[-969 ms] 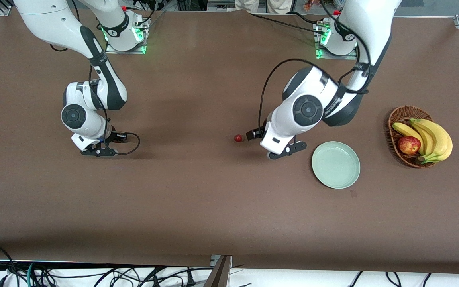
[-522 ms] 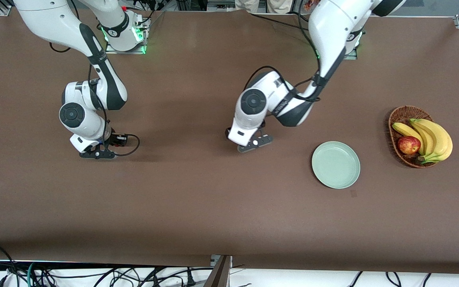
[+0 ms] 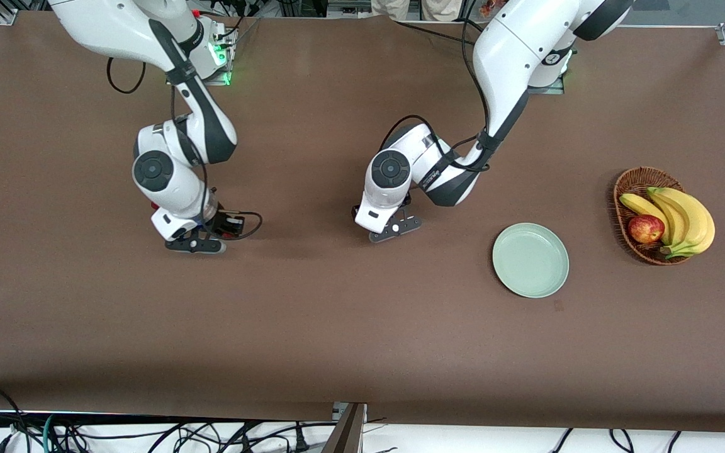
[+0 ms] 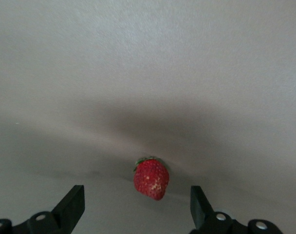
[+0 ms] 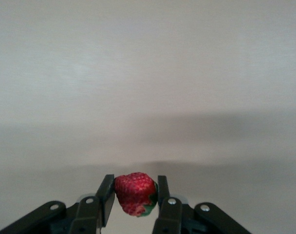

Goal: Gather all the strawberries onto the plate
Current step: 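Grasp the mid-table strawberry with the left gripper while the right grasps another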

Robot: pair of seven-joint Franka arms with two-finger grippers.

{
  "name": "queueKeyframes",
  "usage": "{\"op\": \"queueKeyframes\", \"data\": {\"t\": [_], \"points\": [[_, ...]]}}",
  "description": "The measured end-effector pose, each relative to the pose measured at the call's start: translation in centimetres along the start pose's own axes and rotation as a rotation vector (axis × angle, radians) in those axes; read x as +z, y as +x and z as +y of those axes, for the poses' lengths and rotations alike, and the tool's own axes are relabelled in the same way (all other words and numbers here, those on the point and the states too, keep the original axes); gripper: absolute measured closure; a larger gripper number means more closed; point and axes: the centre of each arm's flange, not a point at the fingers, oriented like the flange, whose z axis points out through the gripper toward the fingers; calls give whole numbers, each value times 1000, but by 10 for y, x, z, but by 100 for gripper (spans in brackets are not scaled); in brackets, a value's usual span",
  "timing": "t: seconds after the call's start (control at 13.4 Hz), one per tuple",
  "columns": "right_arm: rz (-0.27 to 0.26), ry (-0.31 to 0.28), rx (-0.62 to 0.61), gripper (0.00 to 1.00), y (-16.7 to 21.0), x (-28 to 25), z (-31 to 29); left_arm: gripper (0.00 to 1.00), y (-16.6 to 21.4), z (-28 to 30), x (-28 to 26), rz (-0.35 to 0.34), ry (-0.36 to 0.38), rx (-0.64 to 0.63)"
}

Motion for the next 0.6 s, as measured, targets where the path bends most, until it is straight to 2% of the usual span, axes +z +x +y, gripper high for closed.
{"op": "queueKeyframes", "data": {"t": [0.07, 0.45, 0.6], "points": [[4, 4, 10, 60, -2, -2, -12, 12, 0, 1, 2, -1, -2, 1], [15, 16, 59, 60, -8, -2, -50, 68, 0, 2, 3, 0, -4, 5], [22, 23, 78, 60, -9, -3, -66, 71, 1, 2, 2, 0, -5, 4]]}}
